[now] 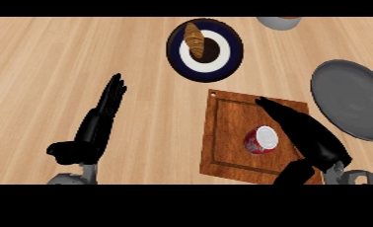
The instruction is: Pick the can from the cutting board and place it in the pan
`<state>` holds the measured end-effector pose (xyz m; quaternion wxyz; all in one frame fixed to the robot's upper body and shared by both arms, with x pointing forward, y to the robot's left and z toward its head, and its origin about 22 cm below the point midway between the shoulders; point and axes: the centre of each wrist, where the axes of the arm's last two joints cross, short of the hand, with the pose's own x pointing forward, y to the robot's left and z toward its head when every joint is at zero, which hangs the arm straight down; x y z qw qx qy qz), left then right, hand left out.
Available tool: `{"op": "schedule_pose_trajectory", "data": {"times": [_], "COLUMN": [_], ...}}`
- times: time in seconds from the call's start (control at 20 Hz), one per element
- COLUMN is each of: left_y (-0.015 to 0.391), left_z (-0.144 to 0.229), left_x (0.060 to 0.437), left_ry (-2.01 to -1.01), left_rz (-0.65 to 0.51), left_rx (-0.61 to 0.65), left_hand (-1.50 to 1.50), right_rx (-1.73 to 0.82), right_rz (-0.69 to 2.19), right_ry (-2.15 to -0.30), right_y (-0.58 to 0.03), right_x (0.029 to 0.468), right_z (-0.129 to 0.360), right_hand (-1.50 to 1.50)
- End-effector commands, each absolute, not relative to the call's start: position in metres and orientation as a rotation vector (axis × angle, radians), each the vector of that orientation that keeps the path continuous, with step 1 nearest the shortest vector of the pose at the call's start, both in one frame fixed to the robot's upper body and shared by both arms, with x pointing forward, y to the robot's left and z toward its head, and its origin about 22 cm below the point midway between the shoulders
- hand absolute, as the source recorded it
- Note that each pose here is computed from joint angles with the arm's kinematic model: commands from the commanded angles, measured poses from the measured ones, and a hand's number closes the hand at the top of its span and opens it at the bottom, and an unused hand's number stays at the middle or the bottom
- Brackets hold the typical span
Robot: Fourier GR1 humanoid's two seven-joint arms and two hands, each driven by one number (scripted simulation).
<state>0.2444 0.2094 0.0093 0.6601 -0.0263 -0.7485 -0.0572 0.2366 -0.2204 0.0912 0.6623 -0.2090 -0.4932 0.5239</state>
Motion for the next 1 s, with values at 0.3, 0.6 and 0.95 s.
{"op": "schedule_pose_trajectory", "data": {"times": [0.3, 0.6, 0.95], "left_y": [0.206, 0.196, 0.197], "left_z": [0.005, -0.004, 0.005], "left_x": [0.244, 0.257, 0.246], "left_ry": [-1.700, -1.689, -1.693], "left_rz": [-0.137, -0.137, -0.136], "left_rx": [-0.069, -0.078, -0.059], "left_hand": [0.00, 0.00, 0.00], "right_rx": [-0.488, -0.462, -0.478], "right_rz": [1.113, 1.123, 1.136], "right_ry": [-1.125, -1.128, -1.032], "right_y": [-0.228, -0.210, -0.195], "right_x": [0.237, 0.268, 0.272], "right_z": [0.074, 0.058, 0.026], "right_hand": [-1.50, -1.50, -1.50]}}
